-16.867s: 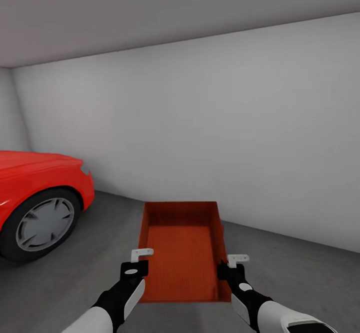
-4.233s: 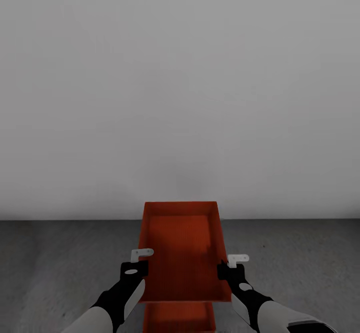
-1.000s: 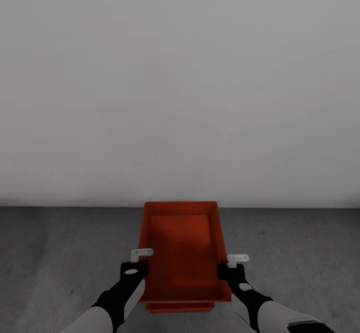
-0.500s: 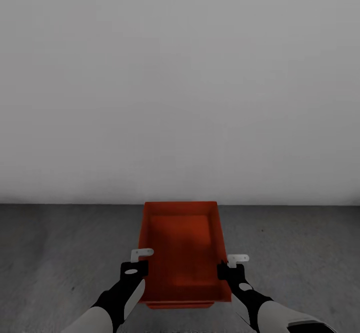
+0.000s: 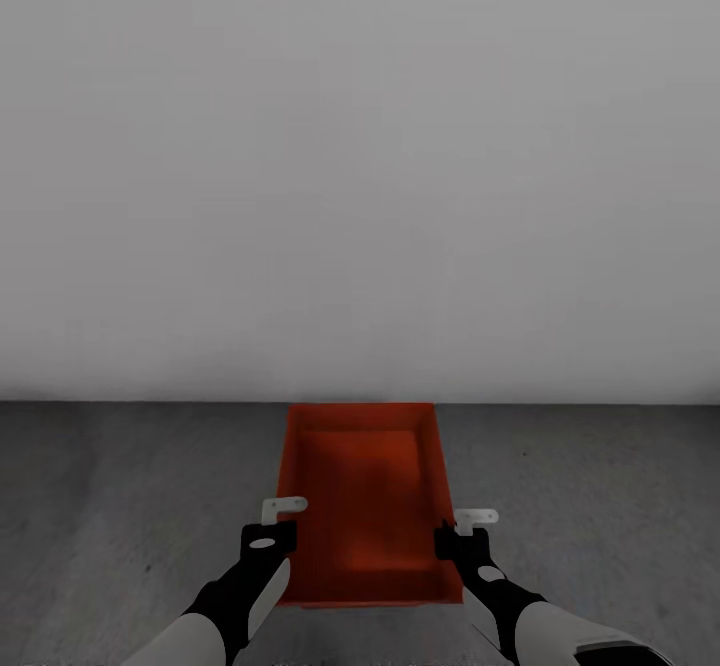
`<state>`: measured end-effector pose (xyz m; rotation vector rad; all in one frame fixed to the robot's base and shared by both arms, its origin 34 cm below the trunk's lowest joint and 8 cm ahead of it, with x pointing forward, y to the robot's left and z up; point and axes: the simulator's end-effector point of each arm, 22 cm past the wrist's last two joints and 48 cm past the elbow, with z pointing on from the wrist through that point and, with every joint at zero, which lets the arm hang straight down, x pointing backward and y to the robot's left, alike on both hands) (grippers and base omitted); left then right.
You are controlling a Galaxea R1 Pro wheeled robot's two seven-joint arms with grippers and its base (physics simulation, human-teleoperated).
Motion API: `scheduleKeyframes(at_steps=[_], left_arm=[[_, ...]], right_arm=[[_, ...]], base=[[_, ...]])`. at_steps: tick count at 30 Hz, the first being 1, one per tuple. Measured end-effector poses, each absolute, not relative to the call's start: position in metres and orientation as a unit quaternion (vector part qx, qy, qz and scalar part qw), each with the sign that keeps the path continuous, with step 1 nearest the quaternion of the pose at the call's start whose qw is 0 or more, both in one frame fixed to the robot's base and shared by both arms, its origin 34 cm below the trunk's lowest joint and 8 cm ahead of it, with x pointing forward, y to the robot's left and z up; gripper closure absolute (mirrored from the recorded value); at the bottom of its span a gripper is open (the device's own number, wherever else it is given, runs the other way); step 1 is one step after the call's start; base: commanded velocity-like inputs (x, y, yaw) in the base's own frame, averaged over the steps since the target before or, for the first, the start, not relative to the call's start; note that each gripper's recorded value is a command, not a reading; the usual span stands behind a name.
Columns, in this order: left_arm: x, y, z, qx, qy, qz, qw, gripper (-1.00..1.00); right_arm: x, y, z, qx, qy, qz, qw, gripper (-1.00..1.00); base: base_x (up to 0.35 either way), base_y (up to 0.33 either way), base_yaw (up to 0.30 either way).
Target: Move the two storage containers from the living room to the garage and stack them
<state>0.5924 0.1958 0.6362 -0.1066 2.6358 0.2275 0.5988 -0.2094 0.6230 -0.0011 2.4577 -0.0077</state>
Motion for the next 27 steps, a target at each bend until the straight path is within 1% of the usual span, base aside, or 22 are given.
scheduleKeyframes(at_steps=[21,27], left_arm=[[0.5874,0.1959,0.6293,-0.039,0.967,0.084,0.237,1.00],[0.5872,0.1959,0.6296,-0.039,0.967,0.084,0.237,1.00]], right_arm=[[0.5940,-0.2094,0.6163,-0.001,0.945,-0.003,0.328,1.00],[0.5938,-0.2094,0.6165,-0.001,0.944,-0.003,0.329,1.00]], base=[[0.001,0.000,0.000],[0.167,0.000,0.000]])
